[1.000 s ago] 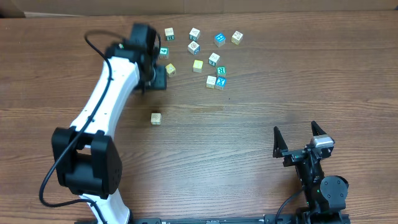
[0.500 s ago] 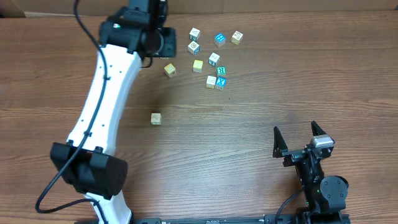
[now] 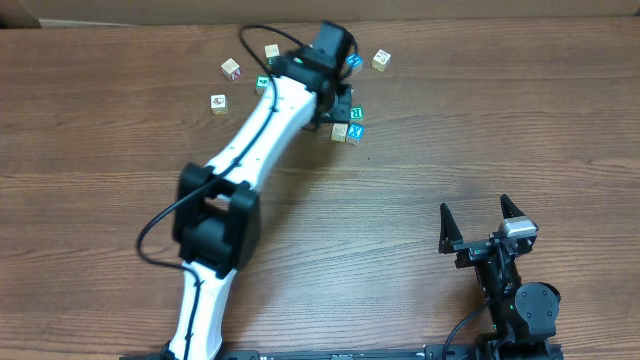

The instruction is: Form a tower

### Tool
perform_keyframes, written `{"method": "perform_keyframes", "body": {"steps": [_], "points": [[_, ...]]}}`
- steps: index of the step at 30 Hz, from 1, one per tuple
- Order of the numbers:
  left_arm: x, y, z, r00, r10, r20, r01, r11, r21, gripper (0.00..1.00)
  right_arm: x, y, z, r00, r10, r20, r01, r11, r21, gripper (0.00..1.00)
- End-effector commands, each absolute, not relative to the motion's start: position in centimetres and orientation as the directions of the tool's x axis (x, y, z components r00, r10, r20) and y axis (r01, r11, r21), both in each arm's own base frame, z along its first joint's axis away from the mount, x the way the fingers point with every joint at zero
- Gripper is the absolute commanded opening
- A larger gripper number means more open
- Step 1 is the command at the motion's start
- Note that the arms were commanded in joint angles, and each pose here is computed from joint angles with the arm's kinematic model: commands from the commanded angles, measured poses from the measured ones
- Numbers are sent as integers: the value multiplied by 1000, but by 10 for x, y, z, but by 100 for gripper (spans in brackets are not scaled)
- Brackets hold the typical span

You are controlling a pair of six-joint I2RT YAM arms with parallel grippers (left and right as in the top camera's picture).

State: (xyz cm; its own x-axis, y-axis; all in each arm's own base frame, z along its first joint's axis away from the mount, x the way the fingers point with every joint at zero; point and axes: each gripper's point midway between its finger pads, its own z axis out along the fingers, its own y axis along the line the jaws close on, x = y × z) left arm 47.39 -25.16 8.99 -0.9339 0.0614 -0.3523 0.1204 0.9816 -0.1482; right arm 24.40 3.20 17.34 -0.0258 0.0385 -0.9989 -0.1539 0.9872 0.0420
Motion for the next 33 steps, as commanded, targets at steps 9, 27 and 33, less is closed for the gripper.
{"method": "perform_keyframes", "body": {"steps": [9, 27, 33], "points": [[484, -258, 57, -922, 64, -381, 91, 994, -55, 53, 244, 32, 170, -27, 37, -999, -150, 988, 40, 100], [483, -252, 29, -918, 58, -393, 78, 996, -35, 41, 244, 32, 171, -26, 37, -999, -150, 988, 40, 100], [479, -246, 27, -927, 63, -370, 73, 997, -13, 37, 244, 32, 170, -27, 37, -999, -150, 988, 40, 100]]}}
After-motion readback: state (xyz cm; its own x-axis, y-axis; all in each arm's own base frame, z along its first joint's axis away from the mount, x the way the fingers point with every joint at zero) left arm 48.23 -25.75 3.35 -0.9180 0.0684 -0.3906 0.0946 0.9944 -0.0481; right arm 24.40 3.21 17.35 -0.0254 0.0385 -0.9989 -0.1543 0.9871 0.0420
